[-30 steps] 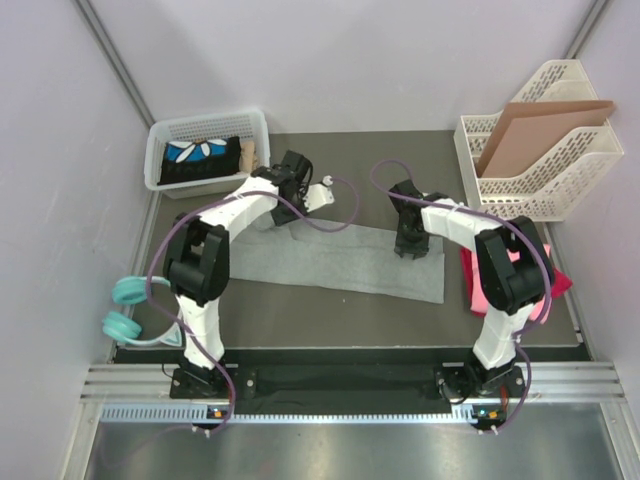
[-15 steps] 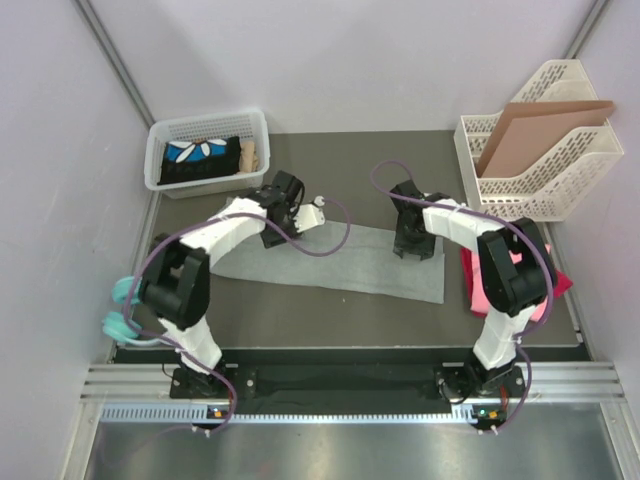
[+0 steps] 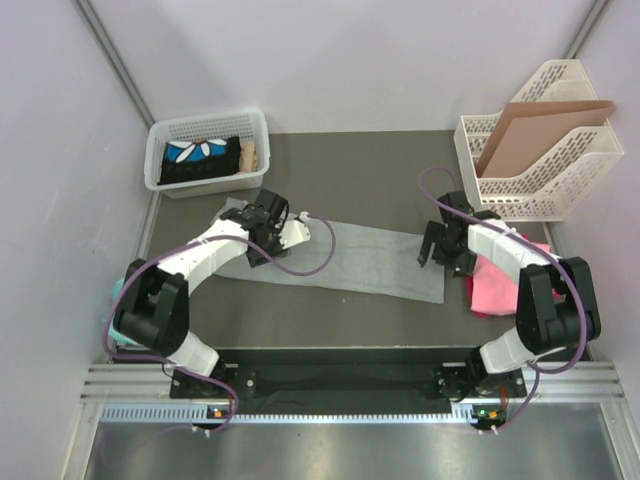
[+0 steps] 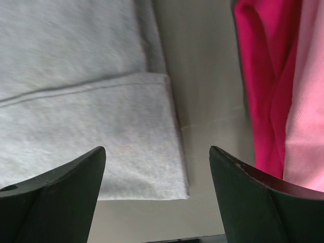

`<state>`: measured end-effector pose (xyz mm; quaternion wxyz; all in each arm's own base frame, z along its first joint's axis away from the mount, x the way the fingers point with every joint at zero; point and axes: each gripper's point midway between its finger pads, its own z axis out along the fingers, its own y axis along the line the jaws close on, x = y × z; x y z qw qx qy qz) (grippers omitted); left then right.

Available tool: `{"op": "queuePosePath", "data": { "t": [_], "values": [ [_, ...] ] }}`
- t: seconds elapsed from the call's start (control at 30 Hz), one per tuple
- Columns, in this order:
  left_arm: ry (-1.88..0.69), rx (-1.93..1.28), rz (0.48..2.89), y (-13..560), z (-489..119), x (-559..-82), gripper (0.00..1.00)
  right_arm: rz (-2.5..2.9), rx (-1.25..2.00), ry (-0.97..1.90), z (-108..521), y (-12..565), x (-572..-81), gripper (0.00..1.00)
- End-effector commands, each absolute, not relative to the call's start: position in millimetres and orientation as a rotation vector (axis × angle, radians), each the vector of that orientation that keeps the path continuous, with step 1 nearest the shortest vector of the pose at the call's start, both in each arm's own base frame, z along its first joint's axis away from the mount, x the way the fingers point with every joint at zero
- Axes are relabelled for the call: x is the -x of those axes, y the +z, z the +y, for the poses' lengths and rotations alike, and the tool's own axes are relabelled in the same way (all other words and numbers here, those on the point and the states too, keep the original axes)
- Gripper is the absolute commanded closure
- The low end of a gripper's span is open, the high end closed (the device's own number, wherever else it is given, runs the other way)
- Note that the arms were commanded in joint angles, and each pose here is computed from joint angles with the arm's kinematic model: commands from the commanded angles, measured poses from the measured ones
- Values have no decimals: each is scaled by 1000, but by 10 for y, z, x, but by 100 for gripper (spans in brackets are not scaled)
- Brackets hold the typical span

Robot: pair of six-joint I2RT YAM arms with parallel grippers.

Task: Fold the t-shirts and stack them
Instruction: Fold the tshirt

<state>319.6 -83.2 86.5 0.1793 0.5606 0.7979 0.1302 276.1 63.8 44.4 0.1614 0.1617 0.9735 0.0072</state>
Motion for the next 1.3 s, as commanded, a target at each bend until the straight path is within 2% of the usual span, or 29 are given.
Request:
{"op": "queuePosePath", "data": {
  "t": [0.0, 0.27, 0.37, 0.5, 0.73, 0.77, 0.8, 0.83, 1.13, 1.27],
  "values": [
    [436, -1472, 2307, 747, -603, -3475, 42, 2794, -464, 115, 649, 344, -2763, 18],
    [461, -1400, 2382, 679, -220, -3605, 43, 2839, -515, 174, 647, 80, -2792, 23],
    [464, -1403, 2386, 686, -176, -3590, 44, 2872, -533, 247, 737, -60, -2766, 33],
    [472, -1407, 2361, 745, -176, -3594, 44, 2890, -550, 372, 898, -177, -2703, 55],
    [460, -1396, 2355, 824, -202, -3630, 43, 2907, -504, 438, 1100, -147, -2692, 67],
    [458, -1393, 2354, 831, -205, -3631, 43, 2905, -504, 432, 1098, -135, -2698, 72],
    [457, -1392, 2351, 844, -208, -3633, 43, 2904, -508, 433, 1099, -117, -2697, 91],
    [457, -1394, 2351, 840, -207, -3629, 43, 2908, -517, 383, 1041, -95, -2676, 100],
    [437, -1403, 2348, 849, -221, -3583, 43, 2788, -621, 69, 393, 407, -2720, 100],
    [399, -1417, 2359, 824, -249, -3531, 43, 2744, -686, 24, 142, 554, -2782, 100]
  ]
}}
